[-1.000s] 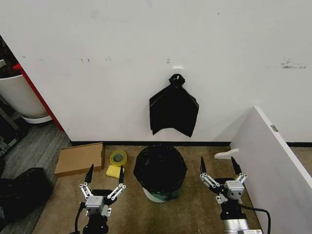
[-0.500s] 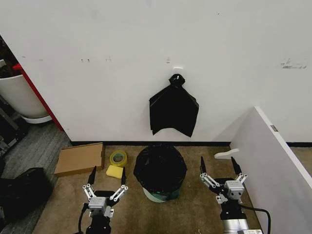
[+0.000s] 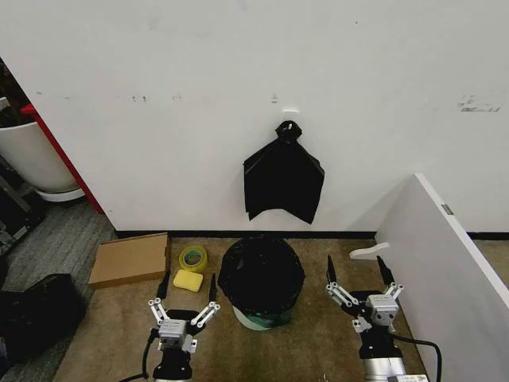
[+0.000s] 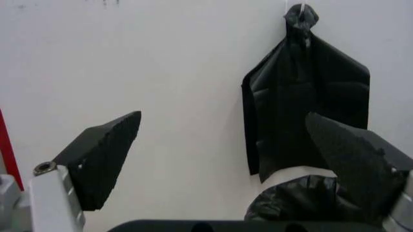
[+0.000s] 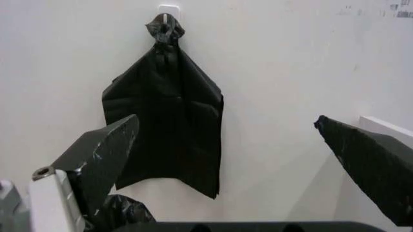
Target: Place the garbage bag over the trash bin.
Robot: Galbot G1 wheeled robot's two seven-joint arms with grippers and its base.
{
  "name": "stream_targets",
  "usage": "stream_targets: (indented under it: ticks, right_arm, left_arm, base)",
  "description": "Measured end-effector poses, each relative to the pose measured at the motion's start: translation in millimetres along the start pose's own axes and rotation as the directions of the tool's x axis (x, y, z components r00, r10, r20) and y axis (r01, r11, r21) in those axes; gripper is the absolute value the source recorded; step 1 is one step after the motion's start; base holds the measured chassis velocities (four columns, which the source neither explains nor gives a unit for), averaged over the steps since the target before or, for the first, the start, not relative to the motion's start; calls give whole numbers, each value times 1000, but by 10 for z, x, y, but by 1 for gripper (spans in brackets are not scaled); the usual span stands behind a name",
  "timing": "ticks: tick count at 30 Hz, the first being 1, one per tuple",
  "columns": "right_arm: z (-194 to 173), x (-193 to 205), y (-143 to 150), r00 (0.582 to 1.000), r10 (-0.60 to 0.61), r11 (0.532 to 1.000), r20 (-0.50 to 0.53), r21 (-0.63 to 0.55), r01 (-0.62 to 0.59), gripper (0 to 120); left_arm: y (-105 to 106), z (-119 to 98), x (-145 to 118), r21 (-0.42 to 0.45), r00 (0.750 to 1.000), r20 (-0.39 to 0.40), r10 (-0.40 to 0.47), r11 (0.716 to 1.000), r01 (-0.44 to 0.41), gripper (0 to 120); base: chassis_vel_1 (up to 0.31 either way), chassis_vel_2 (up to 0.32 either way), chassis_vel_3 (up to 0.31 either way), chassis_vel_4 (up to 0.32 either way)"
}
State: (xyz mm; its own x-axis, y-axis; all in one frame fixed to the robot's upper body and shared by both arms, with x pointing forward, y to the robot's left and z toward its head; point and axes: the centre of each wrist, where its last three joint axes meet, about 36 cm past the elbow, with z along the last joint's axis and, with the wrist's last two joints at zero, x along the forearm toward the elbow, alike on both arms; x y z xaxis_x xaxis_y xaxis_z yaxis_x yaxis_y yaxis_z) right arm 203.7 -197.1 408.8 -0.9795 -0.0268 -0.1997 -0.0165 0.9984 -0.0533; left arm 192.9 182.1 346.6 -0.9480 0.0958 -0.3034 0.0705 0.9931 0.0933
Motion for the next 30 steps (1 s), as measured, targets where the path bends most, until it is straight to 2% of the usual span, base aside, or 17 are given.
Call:
stream_targets:
  ticks: [8, 14, 30]
  right_arm:
    - [0, 0, 0, 1000, 0, 1000, 0, 0, 0, 100]
    - [0, 0, 0, 1000, 0, 1000, 0, 0, 0, 100]
    - [0, 0, 0, 1000, 0, 1000, 0, 0, 0, 100]
  left_arm:
    - [133, -42, -50, -1, 999, -39, -6, 1000, 6, 100]
    - [144, -32, -163, 12, 999, -45, 1, 1000, 0, 100]
    - [187, -33, -188, 26, 999, -50, -2, 1000, 3, 100]
  base:
    - [0, 0, 0, 0]
    - [0, 0, 0, 0]
    - [0, 0, 0, 0]
